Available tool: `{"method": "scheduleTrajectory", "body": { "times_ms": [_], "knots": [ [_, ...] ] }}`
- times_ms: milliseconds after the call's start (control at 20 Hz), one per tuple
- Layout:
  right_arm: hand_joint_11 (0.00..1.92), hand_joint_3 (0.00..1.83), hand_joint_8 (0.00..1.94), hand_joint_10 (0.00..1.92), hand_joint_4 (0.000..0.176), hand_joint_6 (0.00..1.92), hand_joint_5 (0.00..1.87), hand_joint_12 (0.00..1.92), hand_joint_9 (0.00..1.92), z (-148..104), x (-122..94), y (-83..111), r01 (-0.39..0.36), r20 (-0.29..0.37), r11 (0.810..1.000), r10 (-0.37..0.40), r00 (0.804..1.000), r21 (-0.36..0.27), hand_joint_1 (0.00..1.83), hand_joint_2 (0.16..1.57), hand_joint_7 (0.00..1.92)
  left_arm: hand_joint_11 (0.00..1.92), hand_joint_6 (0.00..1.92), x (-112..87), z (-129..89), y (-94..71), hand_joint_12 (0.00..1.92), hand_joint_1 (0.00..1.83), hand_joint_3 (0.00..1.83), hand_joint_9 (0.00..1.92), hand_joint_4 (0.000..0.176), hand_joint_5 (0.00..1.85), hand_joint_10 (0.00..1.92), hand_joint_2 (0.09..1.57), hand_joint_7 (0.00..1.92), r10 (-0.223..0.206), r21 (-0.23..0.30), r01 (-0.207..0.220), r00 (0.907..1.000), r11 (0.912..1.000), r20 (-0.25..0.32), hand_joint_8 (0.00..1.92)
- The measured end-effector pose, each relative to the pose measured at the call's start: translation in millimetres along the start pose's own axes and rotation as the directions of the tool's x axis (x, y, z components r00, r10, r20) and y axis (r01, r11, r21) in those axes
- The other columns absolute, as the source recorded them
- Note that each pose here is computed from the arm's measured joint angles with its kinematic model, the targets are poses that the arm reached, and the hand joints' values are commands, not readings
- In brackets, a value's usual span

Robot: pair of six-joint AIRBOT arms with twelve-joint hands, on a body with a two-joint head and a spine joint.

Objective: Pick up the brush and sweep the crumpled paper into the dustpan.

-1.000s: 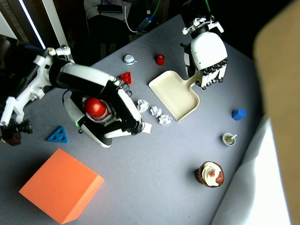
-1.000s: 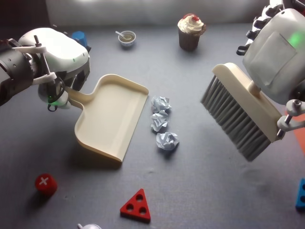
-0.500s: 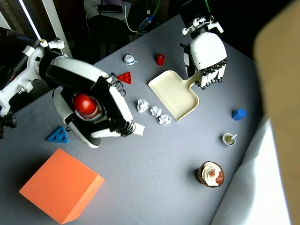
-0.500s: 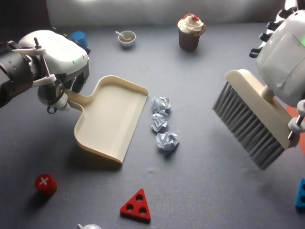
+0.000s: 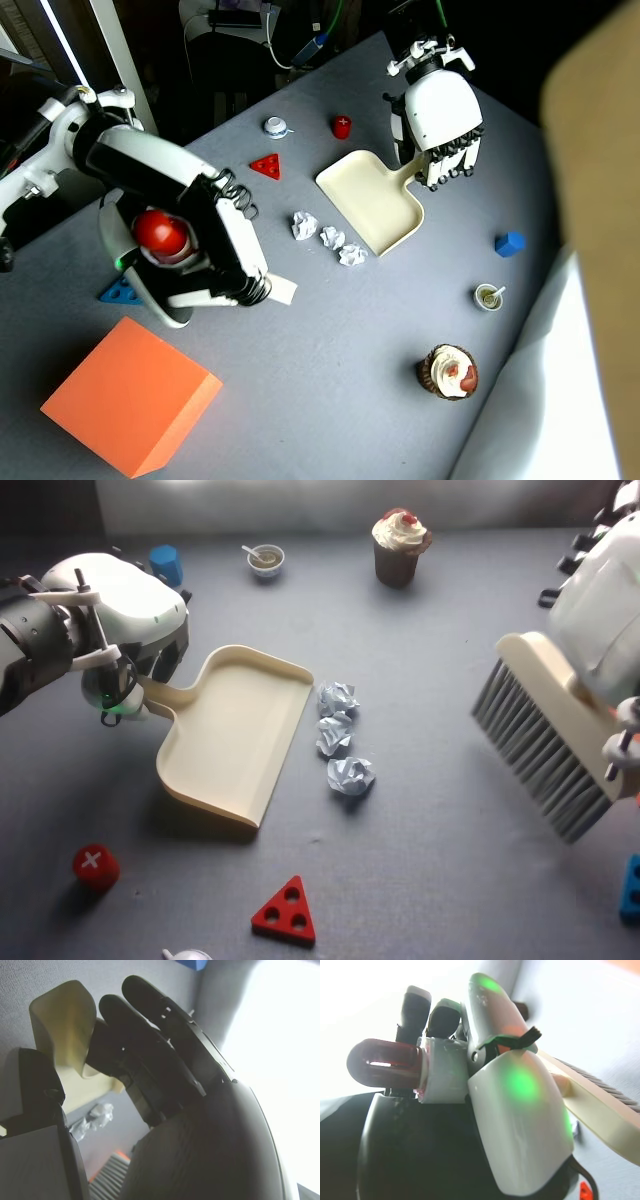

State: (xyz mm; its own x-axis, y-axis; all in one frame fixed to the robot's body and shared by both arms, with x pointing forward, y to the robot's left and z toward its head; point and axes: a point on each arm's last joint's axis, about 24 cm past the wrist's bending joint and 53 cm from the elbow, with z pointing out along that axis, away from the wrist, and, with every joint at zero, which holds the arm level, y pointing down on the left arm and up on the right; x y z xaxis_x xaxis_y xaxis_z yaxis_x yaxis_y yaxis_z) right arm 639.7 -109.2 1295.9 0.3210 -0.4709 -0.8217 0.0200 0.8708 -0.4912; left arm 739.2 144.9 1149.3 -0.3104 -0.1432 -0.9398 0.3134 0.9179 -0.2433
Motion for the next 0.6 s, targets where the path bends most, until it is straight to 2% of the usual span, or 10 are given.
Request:
{"method": "scheduleTrajectory", "body": {
  "times_ms": [100,200,350,400,500,600],
  "knots": [
    [0.7,0.0,1.94,1.92,0.173,1.92,0.86,1.92,0.71,-1.8,-7.0,6.7,0.009,0.022,1.0,-0.008,1.0,-0.014,1.57,1.2,0.74,0.83,1.05,1.2,-0.1,0.9,0.63,1.25,0.0,1.15,0.0,1.02,0.0,1.07,1.17,0.0,-0.002,0.0,1.0,1.0,-0.002,0.53],
    [0.69,0.0,1.94,1.92,0.176,1.92,0.84,1.92,0.7,-2.2,-11.2,8.3,0.017,0.034,1.0,-0.016,0.999,-0.01,1.58,1.2,0.74,0.85,1.04,2.9,-0.3,1.8,0.63,1.26,0.0,1.15,0.0,1.03,0.0,1.07,1.19,0.0,-0.004,0.0,1.0,1.0,-0.005,0.49],
    [0.67,0.0,1.94,1.92,0.176,1.92,0.86,1.92,0.75,-2.5,-6.6,12.6,0.018,0.011,1.0,-0.017,1.0,-0.014,1.58,1.19,0.78,0.86,1.05,7.0,-0.1,0.8,0.63,1.26,0.0,1.16,0.0,1.02,0.0,1.07,1.2,0.004,-0.004,-0.004,0.9999,1.0,-0.01,0.48],
    [0.68,0.0,1.94,1.92,0.176,1.92,0.86,1.92,0.74,-3.3,-6.0,18.3,0.032,0.008,0.999,-0.031,0.999,-0.023,1.57,1.2,0.77,0.87,1.02,7.8,0.0,-0.8,0.62,1.26,0.0,1.17,0.0,1.04,0.0,1.06,1.22,0.001,-0.001,-0.001,0.9999,1.0,-0.012,0.43],
    [0.69,0.0,1.94,1.92,0.173,1.92,0.85,1.92,0.72,-7.3,-5.9,35.8,0.089,0.017,0.994,-0.088,0.996,-0.067,1.57,1.21,0.75,0.86,1.02,8.5,0.2,-1.7,0.63,1.26,0.0,1.15,0.0,1.04,0.0,1.06,1.2,0.002,0.002,-0.002,0.9999,1.0,-0.014,0.47],
    [0.7,0.0,1.94,1.92,0.175,1.92,0.84,1.92,0.72,-11.8,-7.1,48.0,0.116,0.033,0.988,-0.113,0.993,-0.106,1.56,1.2,0.74,0.84,1.02,8.4,0.2,-1.6,0.63,1.25,0.0,1.15,0.0,1.04,0.0,1.07,1.18,0.002,0.001,-0.002,0.9999,1.0,-0.014,0.51]
  ]
}}
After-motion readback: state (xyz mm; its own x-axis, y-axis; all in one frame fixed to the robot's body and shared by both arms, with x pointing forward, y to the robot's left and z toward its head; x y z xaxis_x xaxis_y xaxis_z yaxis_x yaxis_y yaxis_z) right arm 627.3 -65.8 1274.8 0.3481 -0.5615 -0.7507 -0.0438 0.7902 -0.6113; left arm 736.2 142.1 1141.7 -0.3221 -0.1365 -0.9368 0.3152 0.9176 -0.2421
